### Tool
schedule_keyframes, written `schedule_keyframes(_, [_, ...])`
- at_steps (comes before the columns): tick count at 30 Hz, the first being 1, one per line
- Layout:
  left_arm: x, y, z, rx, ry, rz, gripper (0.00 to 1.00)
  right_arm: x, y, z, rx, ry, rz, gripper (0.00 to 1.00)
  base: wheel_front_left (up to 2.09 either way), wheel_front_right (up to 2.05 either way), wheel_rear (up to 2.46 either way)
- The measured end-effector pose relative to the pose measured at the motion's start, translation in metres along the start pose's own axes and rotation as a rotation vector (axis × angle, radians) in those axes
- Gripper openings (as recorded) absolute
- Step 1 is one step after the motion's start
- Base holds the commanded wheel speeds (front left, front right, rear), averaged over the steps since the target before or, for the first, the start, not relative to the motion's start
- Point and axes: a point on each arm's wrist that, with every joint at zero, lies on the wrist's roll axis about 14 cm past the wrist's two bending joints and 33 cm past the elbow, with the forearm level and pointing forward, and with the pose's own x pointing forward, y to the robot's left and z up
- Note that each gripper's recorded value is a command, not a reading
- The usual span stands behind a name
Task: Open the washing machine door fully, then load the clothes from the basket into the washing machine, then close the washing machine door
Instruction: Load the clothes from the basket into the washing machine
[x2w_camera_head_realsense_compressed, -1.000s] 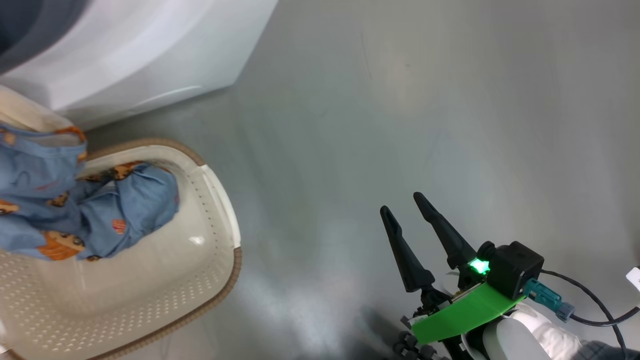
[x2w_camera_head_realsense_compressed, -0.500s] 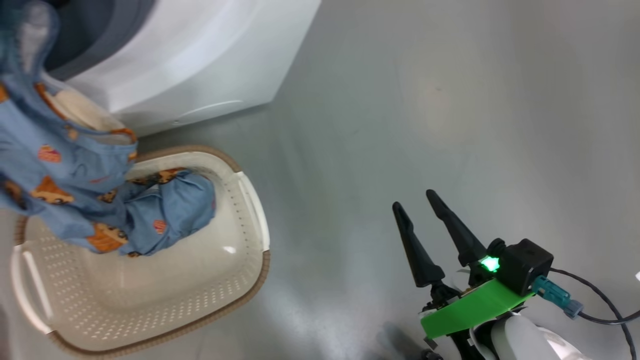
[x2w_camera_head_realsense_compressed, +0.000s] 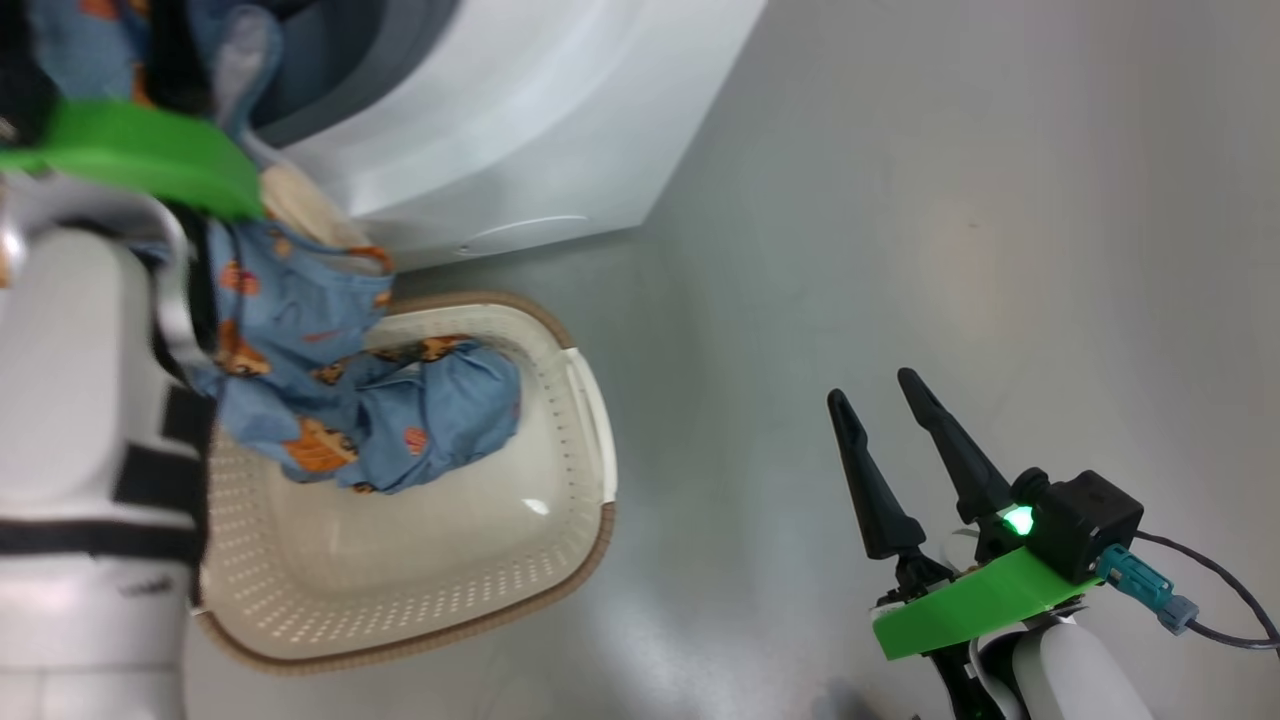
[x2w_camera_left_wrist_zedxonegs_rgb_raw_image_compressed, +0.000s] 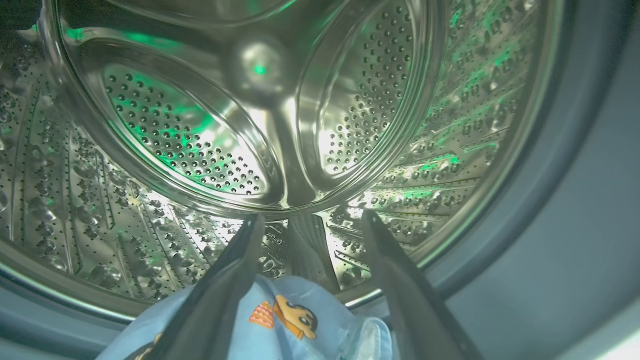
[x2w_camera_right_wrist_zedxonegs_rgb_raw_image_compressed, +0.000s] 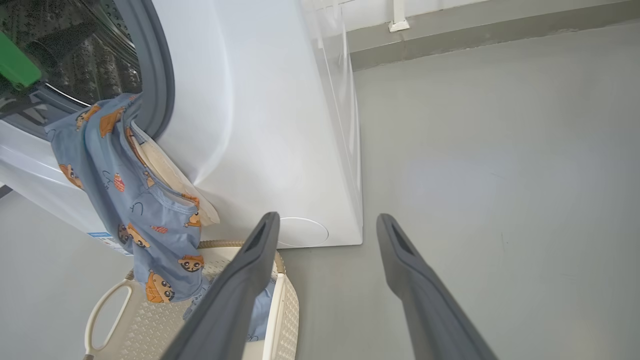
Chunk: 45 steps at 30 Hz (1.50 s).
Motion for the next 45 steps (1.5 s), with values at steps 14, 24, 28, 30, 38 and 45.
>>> schedule_keyframes(14, [-0.109, 0.025, -0.023, -0.015, 0.083, 0.041, 1.0, 0.018, 0.028, 0.001, -0.014, -0.018, 0.091, 1.0, 0.0, 0.0, 0.0])
schedule_keyframes(24, [-0.173, 0.043, -0.052, -0.081, 0.201, 0.138, 1.0, 0.021, 0.029, 0.001, -0.044, -0.021, 0.1, 1.0, 0.0, 0.0, 0.0])
schedule_keyframes(28, [-0.195, 0.047, -0.054, -0.087, 0.229, 0.169, 1.0, 0.019, 0.031, 0.005, -0.044, -0.028, 0.104, 1.0, 0.0, 0.0, 0.0])
schedule_keyframes(30, [-0.206, 0.048, -0.055, -0.098, 0.243, 0.183, 1.0, 0.017, 0.032, 0.006, -0.044, -0.032, 0.105, 1.0, 0.0, 0.0, 0.0])
schedule_keyframes(38, [-0.234, 0.058, -0.053, -0.13, 0.266, 0.251, 1.0, 0.009, 0.031, 0.011, -0.052, -0.039, 0.101, 1.0, 0.0, 0.0, 0.0])
schedule_keyframes(45, [-0.25, 0.056, -0.064, -0.146, 0.324, 0.255, 1.0, 0.003, 0.025, 0.013, -0.064, -0.044, 0.082, 1.0, 0.0, 0.0, 0.0])
